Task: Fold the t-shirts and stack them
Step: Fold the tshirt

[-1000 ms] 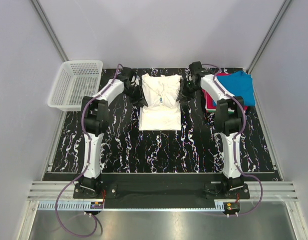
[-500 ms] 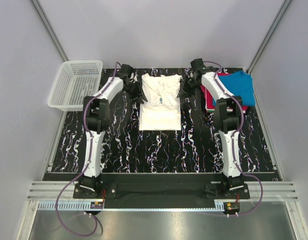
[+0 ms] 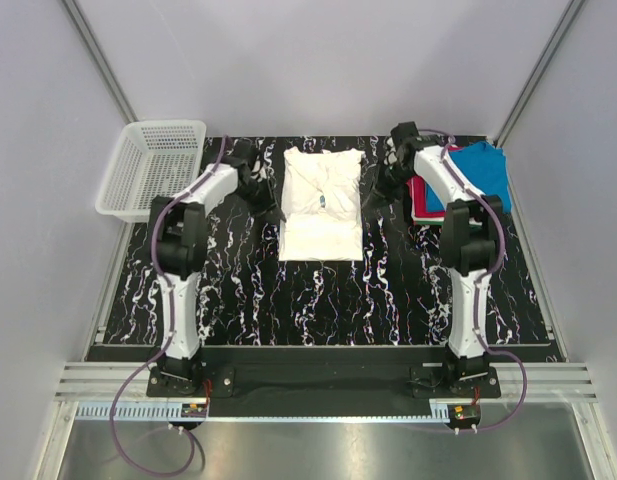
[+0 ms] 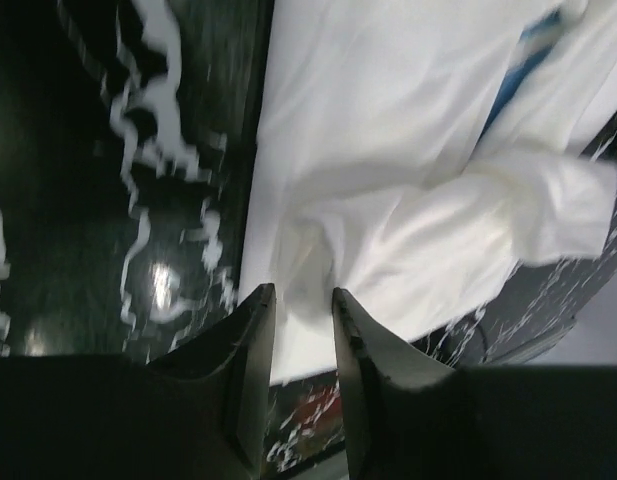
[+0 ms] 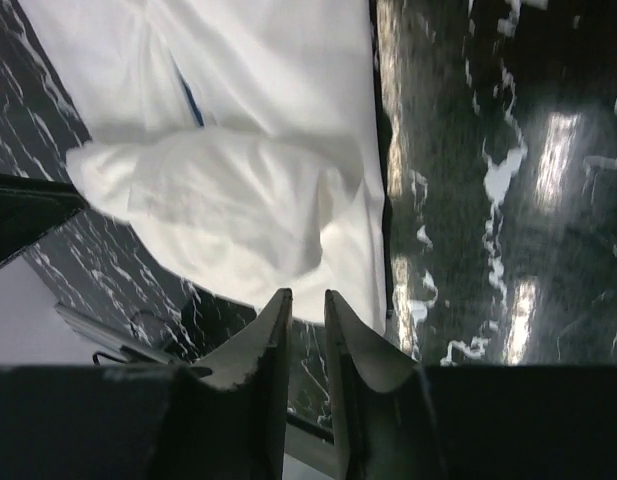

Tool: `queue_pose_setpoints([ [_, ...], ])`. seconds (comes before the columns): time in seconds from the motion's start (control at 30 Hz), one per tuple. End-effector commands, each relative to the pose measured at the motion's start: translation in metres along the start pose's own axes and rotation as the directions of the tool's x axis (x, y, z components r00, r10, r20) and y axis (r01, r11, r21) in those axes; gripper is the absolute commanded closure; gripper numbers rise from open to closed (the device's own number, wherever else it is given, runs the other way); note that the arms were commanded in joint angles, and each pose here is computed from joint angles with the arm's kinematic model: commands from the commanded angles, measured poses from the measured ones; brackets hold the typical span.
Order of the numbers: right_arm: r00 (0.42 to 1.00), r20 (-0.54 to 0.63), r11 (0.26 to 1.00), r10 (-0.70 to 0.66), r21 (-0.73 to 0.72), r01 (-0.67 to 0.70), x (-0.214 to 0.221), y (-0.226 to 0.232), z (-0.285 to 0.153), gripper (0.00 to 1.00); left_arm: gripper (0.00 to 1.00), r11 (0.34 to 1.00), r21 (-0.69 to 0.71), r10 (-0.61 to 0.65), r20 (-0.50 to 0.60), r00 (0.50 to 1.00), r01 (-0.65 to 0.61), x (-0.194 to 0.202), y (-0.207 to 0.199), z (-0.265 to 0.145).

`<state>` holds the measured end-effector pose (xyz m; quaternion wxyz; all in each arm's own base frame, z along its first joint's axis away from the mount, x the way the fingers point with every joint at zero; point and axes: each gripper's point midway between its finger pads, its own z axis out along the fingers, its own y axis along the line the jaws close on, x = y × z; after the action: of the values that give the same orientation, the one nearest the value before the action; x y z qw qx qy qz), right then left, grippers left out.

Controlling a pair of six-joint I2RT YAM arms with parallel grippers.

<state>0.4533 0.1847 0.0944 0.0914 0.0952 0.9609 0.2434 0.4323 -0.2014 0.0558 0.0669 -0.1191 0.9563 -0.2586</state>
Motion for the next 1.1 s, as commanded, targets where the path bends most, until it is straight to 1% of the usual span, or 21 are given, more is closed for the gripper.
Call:
queue_pose_setpoints([
  [0.0,0.997,-0.028,0.995,-0.079,-0.059,0.077,0.056,0.023,-0.04,0.74,0.67,0.989,0.043,0.137,0.093,0.986,-0.142,0.029,-0.027,-0.063],
  [0.03,0.996,-0.008,0.993,-0.093,-0.068,0.092,0.062,0.027,-0.047,0.74,0.67,0.987,0.032,0.157,0.068,0.985,-0.159,0.045,-0.024,-0.058],
  [0.07,0.996,-0.058,0.997,-0.062,-0.05,0.06,0.082,0.017,-0.038,0.74,0.67,0.982,0.041,0.179,0.085,0.98,-0.183,0.052,-0.031,-0.068],
  [0.13,0.994,-0.075,0.995,-0.081,-0.071,0.076,0.101,0.026,-0.037,0.75,0.67,0.976,0.036,0.212,0.057,0.976,-0.214,0.071,-0.033,-0.063],
  [0.17,0.991,-0.103,0.995,-0.083,-0.061,0.077,0.115,0.024,-0.031,0.75,0.67,0.975,0.04,0.218,0.051,0.975,-0.22,0.077,-0.035,-0.062],
  [0.27,0.986,-0.115,0.992,-0.119,-0.053,0.113,0.129,0.034,-0.025,0.75,0.67,0.967,0.039,0.251,0.019,0.968,-0.252,0.095,-0.043,-0.054],
  [0.37,0.984,-0.111,0.99,-0.138,-0.029,0.135,0.126,0.034,-0.011,0.75,0.67,0.957,0.005,0.291,0.008,0.957,-0.291,0.101,-0.046,-0.041],
  [0.5,0.983,-0.106,0.987,-0.148,0.04,0.153,0.111,0.022,0.013,0.75,0.68,0.951,-0.038,0.307,-0.007,0.952,-0.307,0.097,-0.038,-0.025],
  [0.63,0.983,-0.093,0.984,-0.16,0.063,0.166,0.098,0.02,0.023,0.75,0.68,0.938,-0.076,0.338,-0.018,0.941,-0.339,0.091,-0.029,-0.012],
  [0.83,0.978,-0.132,0.978,-0.159,0.112,0.174,0.099,0.002,0.047,0.75,0.68,0.926,-0.109,0.357,-0.059,0.932,-0.361,0.088,-0.016,0.008],
  [1.07,0.975,-0.163,0.968,-0.152,0.175,0.18,0.106,-0.02,0.058,0.76,0.69,0.904,-0.186,0.377,-0.081,0.923,-0.386,0.085,-0.001,0.027],
])
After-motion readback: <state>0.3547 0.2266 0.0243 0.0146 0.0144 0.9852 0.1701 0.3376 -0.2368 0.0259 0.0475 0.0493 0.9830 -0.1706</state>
